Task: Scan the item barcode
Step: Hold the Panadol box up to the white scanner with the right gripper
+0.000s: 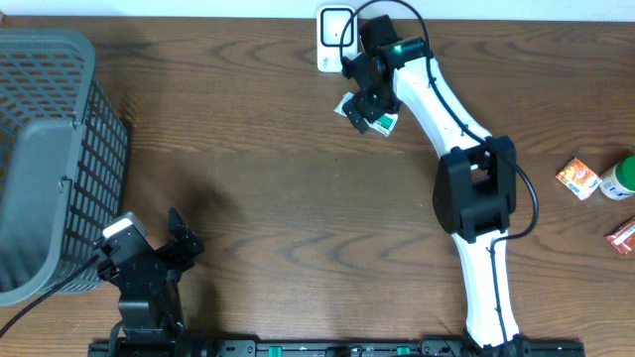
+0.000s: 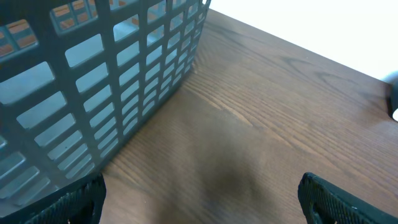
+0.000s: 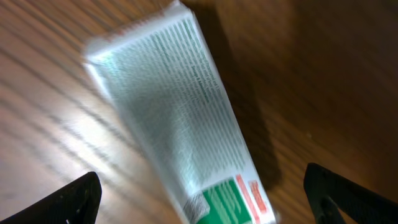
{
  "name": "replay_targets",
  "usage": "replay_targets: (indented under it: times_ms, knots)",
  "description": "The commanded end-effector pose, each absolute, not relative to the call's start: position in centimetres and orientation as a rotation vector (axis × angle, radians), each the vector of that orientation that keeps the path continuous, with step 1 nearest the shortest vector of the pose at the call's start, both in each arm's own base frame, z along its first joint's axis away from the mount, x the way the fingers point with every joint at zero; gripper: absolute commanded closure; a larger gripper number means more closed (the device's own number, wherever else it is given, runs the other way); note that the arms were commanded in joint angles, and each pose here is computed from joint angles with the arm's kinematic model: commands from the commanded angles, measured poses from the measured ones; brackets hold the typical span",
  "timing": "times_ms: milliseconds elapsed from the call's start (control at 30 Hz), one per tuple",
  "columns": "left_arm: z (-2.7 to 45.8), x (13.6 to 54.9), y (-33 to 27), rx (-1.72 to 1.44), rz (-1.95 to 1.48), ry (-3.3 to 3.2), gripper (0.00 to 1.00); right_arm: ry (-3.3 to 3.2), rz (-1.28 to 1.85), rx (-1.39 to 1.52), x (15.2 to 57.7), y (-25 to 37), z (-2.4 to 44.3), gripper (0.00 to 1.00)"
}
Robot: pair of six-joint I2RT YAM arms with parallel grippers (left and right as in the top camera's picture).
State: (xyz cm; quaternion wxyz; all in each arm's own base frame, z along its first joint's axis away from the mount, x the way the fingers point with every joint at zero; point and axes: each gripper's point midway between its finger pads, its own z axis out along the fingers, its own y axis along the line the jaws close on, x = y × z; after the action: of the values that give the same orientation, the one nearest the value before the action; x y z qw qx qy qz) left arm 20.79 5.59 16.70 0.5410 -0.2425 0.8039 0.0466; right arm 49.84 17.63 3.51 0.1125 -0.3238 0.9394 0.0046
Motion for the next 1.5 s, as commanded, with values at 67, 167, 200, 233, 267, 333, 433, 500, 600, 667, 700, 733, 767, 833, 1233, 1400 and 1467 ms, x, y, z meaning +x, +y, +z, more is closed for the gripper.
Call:
replay_targets:
  times_ms: [67,167,200,233,267,333,433,500,600,667,700,733,767,833,1233,1400,1467]
  knots:
    - [16.7,20.7,5.7,-0.584,0.114,1.905,0.02,2.793,0.046,-1.019,49.9,16.4,-0.8,0.01]
    - [16.7,20.7,5.7,-0.584,0.114,1.905,0.01,2.803,0.047,-1.020,49.8,16.3,-1.4,0.03]
    - [16.7,20.7,5.7,-0.584,0.114,1.905,0.01,2.808,0.041,-1.021,49.8,16.2,-1.6,0.09]
    - [16.7,20.7,5.7,-0.584,0.114,1.905,0.01,2.815,0.043,-1.022,49.7,16.1,-1.8,0.18]
    - [16.7,20.7,5.7,-0.584,0.114,1.905,0.02,2.823,0.044,-1.021,49.6,16.0,-1.9,0.31]
    - [16.7,20.7,5.7,-0.584,0.114,1.905,0.01,2.852,0.047,-1.028,48.9,15.8,-2.2,0.46]
    - [16.7,20.7,5.7,-0.584,0.114,1.905,0.01,2.879,0.051,-1.009,48.5,15.6,-2.2,0.52]
    - [16.7,20.7,5.7,-0.584,0.114,1.905,0.01,2.894,0.083,-0.998,48.1,15.9,-2.1,0.55]
    - [16.7,20.7,5.7,-0.584,0.114,1.905,0.02,2.908,0.260,-1.006,46.8,17.6,-1.4,0.60]
    - [16.7,20.7,5.7,-0.584,0.114,1.905,0.01,2.907,0.423,-1.010,45.8,19.1,-0.2,0.64]
    - [16.7,20.7,5.7,-0.584,0.114,1.905,0.01,2.901,0.510,-1.008,45.3,19.9,0.7,0.65]
    - [16.7,20.7,5.7,-0.584,0.114,1.905,0.01,2.884,0.590,-1.017,44.9,20.6,1.6,0.65]
    - [16.7,20.7,5.7,-0.584,0.114,1.905,0.01,2.866,0.657,-1.025,44.6,21.2,2.5,0.65]
    - [16.7,20.7,5.7,-0.584,0.114,1.905,0.01,2.844,0.790,-1.022,43.8,22.4,4.5,0.66]
    - [16.7,20.7,5.7,-0.584,0.114,1.905,0.01,2.621,1.591,-1.034,37.6,26.9,13.1,0.67]
    - [16.7,20.7,5.7,-0.584,0.114,1.905,0.01,2.564,1.699,-0.986,37.5,27.8,14.3,0.68]
    - [16.7,20.7,5.7,-0.584,0.114,1.905,0.01,2.565,1.695,-0.990,37.5,27.8,14.3,0.70]
